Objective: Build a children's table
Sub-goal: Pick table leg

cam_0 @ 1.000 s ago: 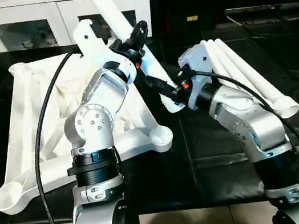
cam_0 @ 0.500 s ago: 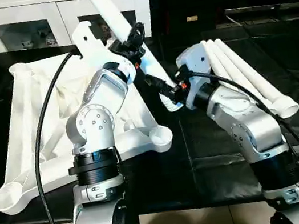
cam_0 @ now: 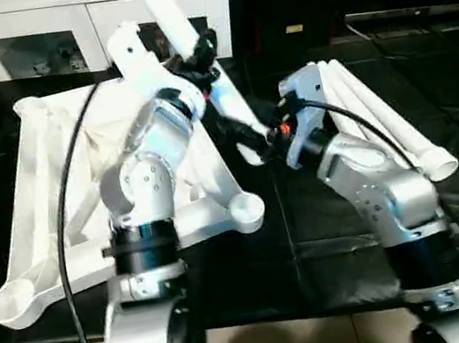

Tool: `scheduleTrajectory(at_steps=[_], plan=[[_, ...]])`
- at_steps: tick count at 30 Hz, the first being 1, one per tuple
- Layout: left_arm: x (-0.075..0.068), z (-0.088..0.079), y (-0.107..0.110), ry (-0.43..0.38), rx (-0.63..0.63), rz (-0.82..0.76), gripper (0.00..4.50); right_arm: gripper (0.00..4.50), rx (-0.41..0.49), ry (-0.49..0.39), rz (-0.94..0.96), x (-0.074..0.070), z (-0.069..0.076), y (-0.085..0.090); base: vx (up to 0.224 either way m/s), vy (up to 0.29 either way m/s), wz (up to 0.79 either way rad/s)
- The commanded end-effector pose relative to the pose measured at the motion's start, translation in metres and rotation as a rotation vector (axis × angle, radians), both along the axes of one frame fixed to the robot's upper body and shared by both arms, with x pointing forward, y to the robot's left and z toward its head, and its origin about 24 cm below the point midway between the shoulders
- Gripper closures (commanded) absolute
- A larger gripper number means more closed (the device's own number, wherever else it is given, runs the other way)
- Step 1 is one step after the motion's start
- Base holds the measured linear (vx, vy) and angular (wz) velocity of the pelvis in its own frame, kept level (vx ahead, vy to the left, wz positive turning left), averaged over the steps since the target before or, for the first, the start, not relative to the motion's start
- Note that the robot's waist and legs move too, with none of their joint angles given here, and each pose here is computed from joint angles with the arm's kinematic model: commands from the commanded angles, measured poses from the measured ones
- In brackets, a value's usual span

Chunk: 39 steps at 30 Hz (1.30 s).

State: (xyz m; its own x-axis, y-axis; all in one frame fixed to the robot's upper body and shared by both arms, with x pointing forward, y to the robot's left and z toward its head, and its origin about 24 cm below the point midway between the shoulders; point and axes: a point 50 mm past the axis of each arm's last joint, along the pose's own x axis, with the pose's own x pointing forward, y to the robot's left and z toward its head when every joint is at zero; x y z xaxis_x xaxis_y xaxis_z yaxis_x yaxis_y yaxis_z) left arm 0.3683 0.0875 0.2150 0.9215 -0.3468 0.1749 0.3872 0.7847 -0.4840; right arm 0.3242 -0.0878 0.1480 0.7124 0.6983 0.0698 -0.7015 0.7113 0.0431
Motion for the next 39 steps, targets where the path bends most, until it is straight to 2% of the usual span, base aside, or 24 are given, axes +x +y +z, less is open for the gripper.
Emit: scheduleTrajectory(at_steps=[1,4,6,8,11,15,17,19,21,23,24,26,39], plan=[[0.001,0.011,-0.004,-0.052,0.035,-0.024,2.67,0.61,0.015,-0.087,0.053,-0.005,0.009,-0.002,0.000,0.000,0.00],[0.002,0.012,0.000,-0.064,0.057,-0.021,2.67,0.37,0.020,-0.165,0.063,-0.007,0.013,-0.007,0.000,0.000,0.00],[0.002,0.012,0.002,-0.070,0.064,-0.023,2.67,0.27,0.022,-0.170,0.052,-0.007,0.013,-0.010,0.000,0.000,0.00],[0.002,0.013,0.005,-0.084,0.090,-0.060,2.67,0.06,0.031,-0.137,0.041,-0.006,0.014,-0.017,0.000,0.000,0.00],[0.001,0.013,0.004,-0.101,0.119,-0.112,2.67,0.01,0.036,-0.149,0.027,-0.004,0.019,-0.023,0.000,0.000,0.00],[-0.003,0.014,0.000,-0.133,0.193,-0.238,2.67,0.00,0.075,-0.059,0.070,0.002,0.029,-0.039,0.000,0.000,0.00],[-0.005,0.016,-0.002,-0.145,0.211,-0.284,2.67,0.00,0.062,-0.052,0.138,0.001,0.031,-0.042,0.000,0.000,0.00],[-0.008,0.020,-0.006,-0.169,0.222,-0.359,2.67,0.00,0.038,-0.003,0.231,-0.001,0.031,-0.045,0.000,0.000,0.00],[-0.009,0.021,-0.007,-0.172,0.218,-0.373,2.67,0.00,0.031,0.008,0.247,-0.001,0.031,-0.045,0.000,0.000,0.00],[-0.016,0.025,-0.012,-0.201,0.249,-0.482,2.67,0.00,0.034,0.084,0.317,-0.001,0.030,-0.047,0.000,0.000,0.00],[-0.016,0.025,-0.012,-0.201,0.249,-0.482,2.67,0.00,0.034,0.084,0.317,-0.001,0.030,-0.047,0.000,0.000,0.00],[-0.023,0.028,-0.016,-0.213,0.247,-0.558,2.67,0.00,0.009,0.156,0.409,-0.004,0.026,-0.046,0.000,0.000,0.00],[-0.040,0.033,-0.026,-0.235,0.242,-0.744,2.67,0.00,-0.028,0.291,0.534,-0.003,0.025,-0.050,0.000,0.000,0.00]])
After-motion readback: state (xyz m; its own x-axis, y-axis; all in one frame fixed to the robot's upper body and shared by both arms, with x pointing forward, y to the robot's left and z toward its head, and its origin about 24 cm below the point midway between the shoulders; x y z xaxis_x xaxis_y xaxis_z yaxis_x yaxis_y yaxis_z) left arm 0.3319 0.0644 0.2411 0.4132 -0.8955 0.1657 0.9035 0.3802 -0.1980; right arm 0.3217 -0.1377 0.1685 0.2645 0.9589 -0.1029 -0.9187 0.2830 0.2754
